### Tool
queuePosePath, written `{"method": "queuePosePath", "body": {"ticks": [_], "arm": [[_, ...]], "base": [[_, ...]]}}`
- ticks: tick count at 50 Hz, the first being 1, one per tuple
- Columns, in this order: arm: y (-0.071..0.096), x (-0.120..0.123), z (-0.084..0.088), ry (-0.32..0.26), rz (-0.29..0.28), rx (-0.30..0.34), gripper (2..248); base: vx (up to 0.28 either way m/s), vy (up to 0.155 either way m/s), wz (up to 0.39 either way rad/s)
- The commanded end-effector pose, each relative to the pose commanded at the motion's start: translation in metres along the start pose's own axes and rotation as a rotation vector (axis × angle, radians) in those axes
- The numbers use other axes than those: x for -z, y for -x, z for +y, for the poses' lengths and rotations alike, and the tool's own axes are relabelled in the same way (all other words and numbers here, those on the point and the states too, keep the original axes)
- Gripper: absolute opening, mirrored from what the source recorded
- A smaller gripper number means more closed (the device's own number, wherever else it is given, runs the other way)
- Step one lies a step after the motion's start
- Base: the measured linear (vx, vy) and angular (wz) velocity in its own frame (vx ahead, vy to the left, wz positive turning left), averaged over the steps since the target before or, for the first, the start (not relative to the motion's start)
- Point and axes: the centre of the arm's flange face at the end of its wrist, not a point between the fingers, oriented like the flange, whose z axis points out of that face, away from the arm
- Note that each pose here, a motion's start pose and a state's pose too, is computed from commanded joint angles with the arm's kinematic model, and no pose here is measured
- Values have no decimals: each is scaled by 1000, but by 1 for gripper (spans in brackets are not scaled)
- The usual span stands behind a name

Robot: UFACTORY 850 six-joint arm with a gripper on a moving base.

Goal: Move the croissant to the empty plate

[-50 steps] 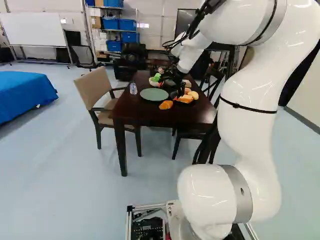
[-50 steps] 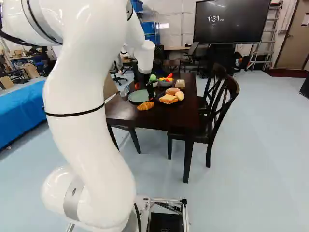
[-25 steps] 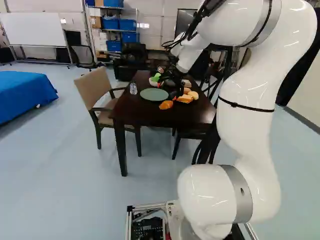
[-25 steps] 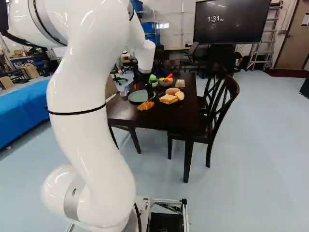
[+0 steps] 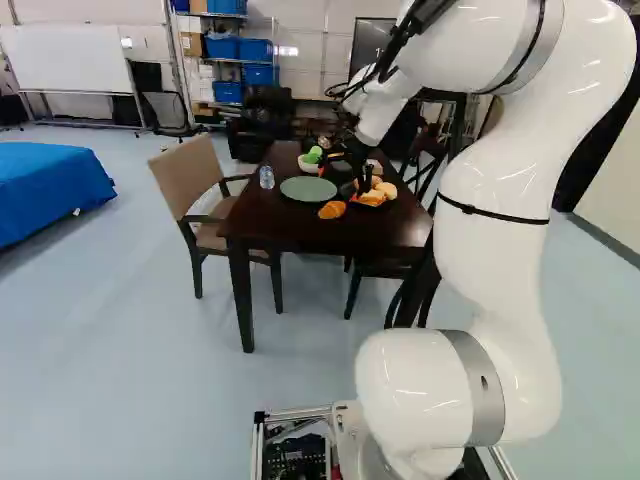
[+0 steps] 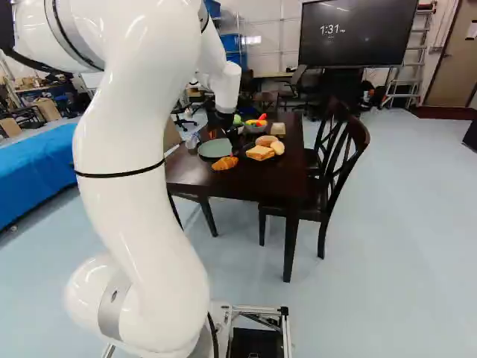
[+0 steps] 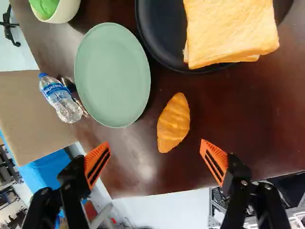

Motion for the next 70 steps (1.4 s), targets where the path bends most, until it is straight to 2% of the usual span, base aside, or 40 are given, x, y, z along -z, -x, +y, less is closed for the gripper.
{"method": "queuePosePath", "body": {"ticks": [39, 70], "arm": [[-14, -5, -1, 81, 30, 121, 247], [-13, -8, -2, 90, 27, 136, 247]], "base": [[0, 0, 0], [0, 0, 0]]}}
